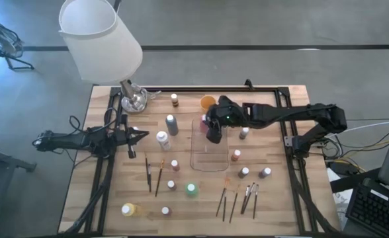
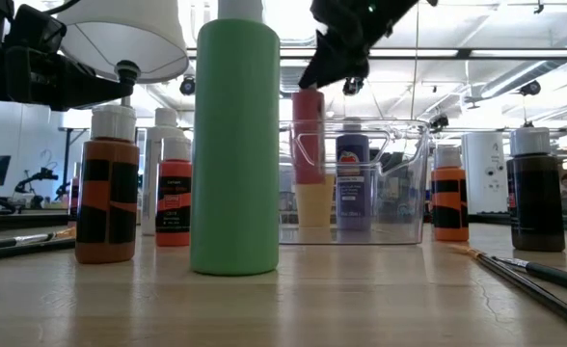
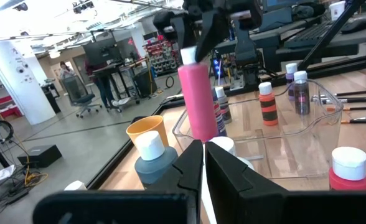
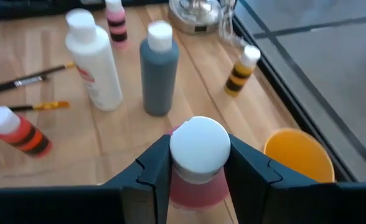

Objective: Pick & Place Paint Supplies
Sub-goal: Put the red paint bottle into the transparent bin

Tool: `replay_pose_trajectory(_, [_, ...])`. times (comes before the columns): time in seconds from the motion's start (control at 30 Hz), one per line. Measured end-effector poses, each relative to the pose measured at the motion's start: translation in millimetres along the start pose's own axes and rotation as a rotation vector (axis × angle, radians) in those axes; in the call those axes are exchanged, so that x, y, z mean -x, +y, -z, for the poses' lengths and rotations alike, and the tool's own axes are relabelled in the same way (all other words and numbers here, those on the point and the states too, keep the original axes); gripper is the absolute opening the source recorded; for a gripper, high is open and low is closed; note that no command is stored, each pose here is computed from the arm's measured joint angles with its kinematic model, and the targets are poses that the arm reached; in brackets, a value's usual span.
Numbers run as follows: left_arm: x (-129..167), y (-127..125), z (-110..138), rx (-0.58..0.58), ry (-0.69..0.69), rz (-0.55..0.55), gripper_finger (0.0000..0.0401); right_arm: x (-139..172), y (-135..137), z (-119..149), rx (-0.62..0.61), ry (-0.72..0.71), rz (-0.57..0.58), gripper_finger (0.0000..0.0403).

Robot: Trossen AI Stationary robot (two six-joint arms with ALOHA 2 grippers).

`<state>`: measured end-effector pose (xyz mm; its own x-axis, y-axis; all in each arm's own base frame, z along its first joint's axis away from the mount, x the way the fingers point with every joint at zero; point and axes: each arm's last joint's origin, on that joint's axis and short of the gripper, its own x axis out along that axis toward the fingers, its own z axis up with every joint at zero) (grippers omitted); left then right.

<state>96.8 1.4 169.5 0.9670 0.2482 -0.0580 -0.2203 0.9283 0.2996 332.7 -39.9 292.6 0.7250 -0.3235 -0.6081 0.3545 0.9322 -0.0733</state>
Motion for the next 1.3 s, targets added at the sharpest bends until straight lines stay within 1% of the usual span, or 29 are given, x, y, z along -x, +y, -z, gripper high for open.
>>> replay_pose_trajectory(0.2, [0, 0, 0, 0.0, 0.0, 0.0, 0.0023, -8, 0, 17, -0.028, 0.002, 0.013, 0.0137])
replay_pose_trajectory(0.43, [0, 0, 0, 0.0, 0.0, 0.0, 0.0023, -18, 0, 36, -0.039, 0.004, 0.027, 0.0113])
replay_pose_trajectory(0.53, [0, 0, 0, 0.0, 0.0, 0.0, 0.0023, -21, -1, 42, -0.046, 0.013, 0.055, 0.0114])
replay_pose_trajectory(0.67, [0, 0, 0, 0.0, 0.0, 0.0, 0.0023, -23, -3, 48, -0.065, 0.025, 0.072, 0.0134])
replay_pose_trajectory(0.73, [0, 0, 0, 0.0, 0.0, 0.0, 0.0023, -23, -4, 49, -0.067, 0.027, 0.075, 0.0137])
replay_pose_trajectory(0.93, [0, 0, 0, 0.0, 0.0, 0.0, 0.0023, -23, -4, 51, -0.073, 0.03, 0.078, 0.0115])
replay_pose_trajectory(1.0, [0, 0, 0, 0.0, 0.0, 0.0, 0.0023, -23, -4, 52, -0.072, 0.035, 0.078, 0.0114])
replay_pose_trajectory(1.07, [0, 0, 0, 0.0, 0.0, 0.0, 0.0023, -24, -4, 53, -0.073, 0.046, 0.078, 0.0123])
replay_pose_trajectory(1.3, [0, 0, 0, 0.0, 0.0, 0.0, 0.0023, -24, -4, 53, -0.08, 0.046, 0.077, 0.0181])
